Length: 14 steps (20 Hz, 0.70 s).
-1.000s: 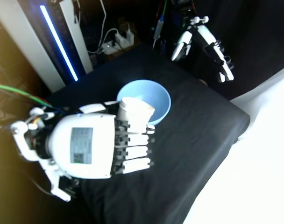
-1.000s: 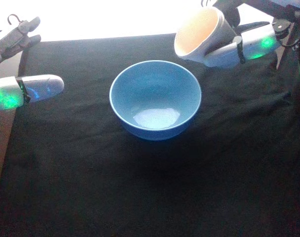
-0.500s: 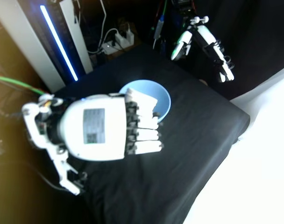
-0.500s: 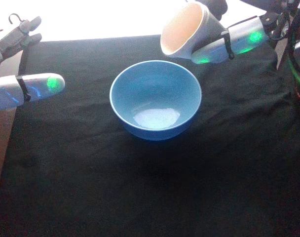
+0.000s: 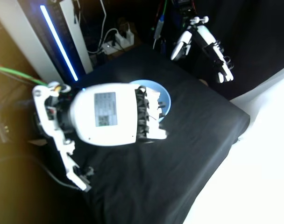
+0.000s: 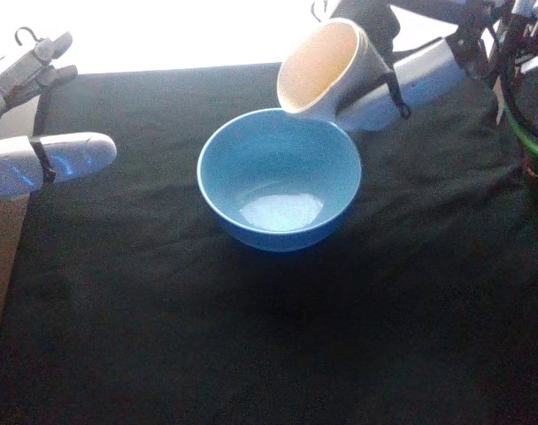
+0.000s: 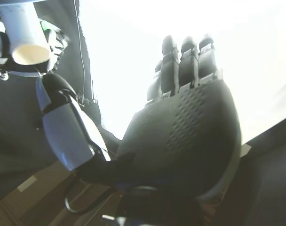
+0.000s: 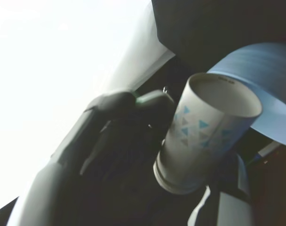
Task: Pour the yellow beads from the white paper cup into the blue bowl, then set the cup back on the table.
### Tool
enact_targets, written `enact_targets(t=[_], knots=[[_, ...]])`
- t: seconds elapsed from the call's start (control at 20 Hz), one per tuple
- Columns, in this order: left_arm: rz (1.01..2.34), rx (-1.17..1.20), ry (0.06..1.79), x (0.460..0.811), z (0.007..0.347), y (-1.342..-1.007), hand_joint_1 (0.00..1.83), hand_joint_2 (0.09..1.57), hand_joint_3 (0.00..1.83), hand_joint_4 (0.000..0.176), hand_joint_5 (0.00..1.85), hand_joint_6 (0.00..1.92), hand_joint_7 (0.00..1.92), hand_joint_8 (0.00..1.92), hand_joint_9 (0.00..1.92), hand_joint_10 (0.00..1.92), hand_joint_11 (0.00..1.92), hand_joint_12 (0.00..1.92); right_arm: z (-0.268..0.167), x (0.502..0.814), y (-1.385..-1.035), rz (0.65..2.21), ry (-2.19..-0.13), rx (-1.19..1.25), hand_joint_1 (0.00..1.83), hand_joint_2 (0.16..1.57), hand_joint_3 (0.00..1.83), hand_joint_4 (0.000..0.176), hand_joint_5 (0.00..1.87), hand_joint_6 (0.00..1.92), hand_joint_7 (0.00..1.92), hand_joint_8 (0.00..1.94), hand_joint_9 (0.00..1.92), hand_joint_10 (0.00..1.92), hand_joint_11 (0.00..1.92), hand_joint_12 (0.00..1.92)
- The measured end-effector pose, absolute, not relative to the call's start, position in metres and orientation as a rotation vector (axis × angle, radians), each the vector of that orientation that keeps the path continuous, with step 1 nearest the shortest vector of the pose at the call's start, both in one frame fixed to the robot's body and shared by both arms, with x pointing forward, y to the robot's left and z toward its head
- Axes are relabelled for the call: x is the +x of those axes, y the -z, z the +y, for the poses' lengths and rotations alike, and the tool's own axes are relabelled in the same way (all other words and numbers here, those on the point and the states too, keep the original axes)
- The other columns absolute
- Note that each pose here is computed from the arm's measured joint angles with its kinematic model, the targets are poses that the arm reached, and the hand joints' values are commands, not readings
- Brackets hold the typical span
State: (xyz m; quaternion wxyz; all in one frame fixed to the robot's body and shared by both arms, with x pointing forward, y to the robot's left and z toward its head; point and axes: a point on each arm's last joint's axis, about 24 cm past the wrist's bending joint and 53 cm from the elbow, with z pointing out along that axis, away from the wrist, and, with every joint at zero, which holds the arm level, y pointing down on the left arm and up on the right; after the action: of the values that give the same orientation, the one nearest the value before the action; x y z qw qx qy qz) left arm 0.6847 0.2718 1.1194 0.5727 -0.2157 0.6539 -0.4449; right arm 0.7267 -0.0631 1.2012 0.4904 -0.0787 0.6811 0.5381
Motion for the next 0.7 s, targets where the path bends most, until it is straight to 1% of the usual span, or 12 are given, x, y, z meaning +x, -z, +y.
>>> enact_targets(t=[0.05,0.1,0.15,0.2,0.3,0.35,0.4,0.5,0.55,0.6,0.65,0.7], knots=[[1.536,-0.507,1.042,0.685,0.272,-1.119,0.52,0.77,0.0,0.031,0.04,0.01,0.31,0.01,0.1,0.0,0.02,0.01,-0.063,0.728,-1.199,1.667,-1.289,-0.2,1.28,1.07,0.0,0.0,1.14,0.44,1.07,1.08,0.99,1.48,0.82,1.8],[1.537,-0.508,1.042,0.685,0.272,-1.119,0.53,0.77,0.0,0.028,0.05,0.01,0.32,0.01,0.11,0.0,0.02,0.01,-0.062,0.728,-1.198,1.677,-1.281,-0.202,1.28,1.09,0.0,0.0,1.09,0.53,1.04,1.15,0.95,1.49,0.77,1.82],[1.537,-0.507,1.042,0.685,0.272,-1.119,0.53,0.78,0.0,0.027,0.05,0.01,0.32,0.01,0.11,0.0,0.03,0.01,-0.062,0.728,-1.199,1.678,-1.278,-0.21,1.28,1.07,0.0,0.0,1.1,0.56,1.09,1.03,0.96,1.22,0.72,1.63],[1.537,-0.508,1.042,0.685,0.272,-1.118,0.52,0.79,0.0,0.022,0.05,0.01,0.32,0.01,0.12,0.01,0.04,0.02,-0.06,0.728,-1.198,1.684,-1.274,-0.221,1.28,1.07,0.0,0.0,1.1,0.58,1.11,0.99,0.99,1.08,0.73,1.54],[1.54,-0.504,1.04,0.685,0.272,-1.119,0.52,0.78,0.0,0.042,0.05,0.01,0.33,0.01,0.12,0.0,0.03,0.02,-0.058,0.726,-1.195,1.695,-1.259,-0.252,1.28,1.06,0.0,0.0,1.12,0.53,1.12,0.97,1.07,0.97,0.8,1.53],[1.54,-0.505,1.039,0.685,0.272,-1.119,0.52,0.77,0.0,0.05,0.05,0.0,0.32,0.0,0.11,0.0,0.02,0.01,-0.057,0.725,-1.193,1.705,-1.243,-0.266,1.29,1.07,0.0,0.0,1.12,0.51,1.12,1.0,1.12,1.01,0.85,1.57],[1.54,-0.505,1.039,0.685,0.272,-1.119,0.52,0.77,0.0,0.045,0.05,0.01,0.32,0.01,0.11,0.0,0.02,0.02,-0.057,0.725,-1.193,1.706,-1.237,-0.275,1.28,1.08,0.0,0.0,1.1,0.53,1.09,1.05,1.11,1.11,0.88,1.65],[1.544,-0.5,1.04,0.684,0.271,-1.118,0.53,0.78,0.0,0.064,0.06,0.01,0.33,0.01,0.11,0.0,0.01,0.01,-0.056,0.726,-1.194,1.715,-1.223,-0.289,1.28,1.09,0.0,0.0,1.07,0.58,1.07,1.09,1.06,1.17,0.87,1.68],[1.547,-0.499,1.039,0.684,0.271,-1.118,0.52,0.78,0.0,0.053,0.05,0.0,0.33,0.01,0.12,0.0,0.01,0.01,-0.055,0.725,-1.193,1.718,-1.217,-0.3,1.26,1.1,0.01,0.0,1.0,0.86,1.02,1.03,1.06,1.35,0.93,1.77],[1.548,-0.497,1.04,0.684,0.27,-1.118,0.51,0.78,0.0,0.048,0.05,0.0,0.32,0.0,0.11,0.0,0.02,0.01,-0.053,0.724,-1.193,1.721,-1.204,-0.321,1.26,1.1,0.0,0.0,0.99,0.91,1.02,0.99,1.08,1.35,0.97,1.76],[1.549,-0.498,1.039,0.684,0.271,-1.117,0.51,0.78,0.0,0.054,0.04,0.0,0.29,0.0,0.1,0.0,0.02,0.01,-0.052,0.724,-1.192,1.724,-1.197,-0.329,1.26,1.1,0.0,0.0,0.99,0.92,1.02,0.99,1.1,1.36,0.98,1.77],[1.549,-0.498,1.039,0.684,0.271,-1.117,0.52,0.79,0.0,0.054,0.04,0.0,0.29,0.0,0.1,0.0,0.01,0.01,-0.051,0.723,-1.192,1.725,-1.192,-0.34,1.27,1.1,0.0,0.0,1.04,0.66,1.04,1.11,1.04,1.29,0.88,1.75]])
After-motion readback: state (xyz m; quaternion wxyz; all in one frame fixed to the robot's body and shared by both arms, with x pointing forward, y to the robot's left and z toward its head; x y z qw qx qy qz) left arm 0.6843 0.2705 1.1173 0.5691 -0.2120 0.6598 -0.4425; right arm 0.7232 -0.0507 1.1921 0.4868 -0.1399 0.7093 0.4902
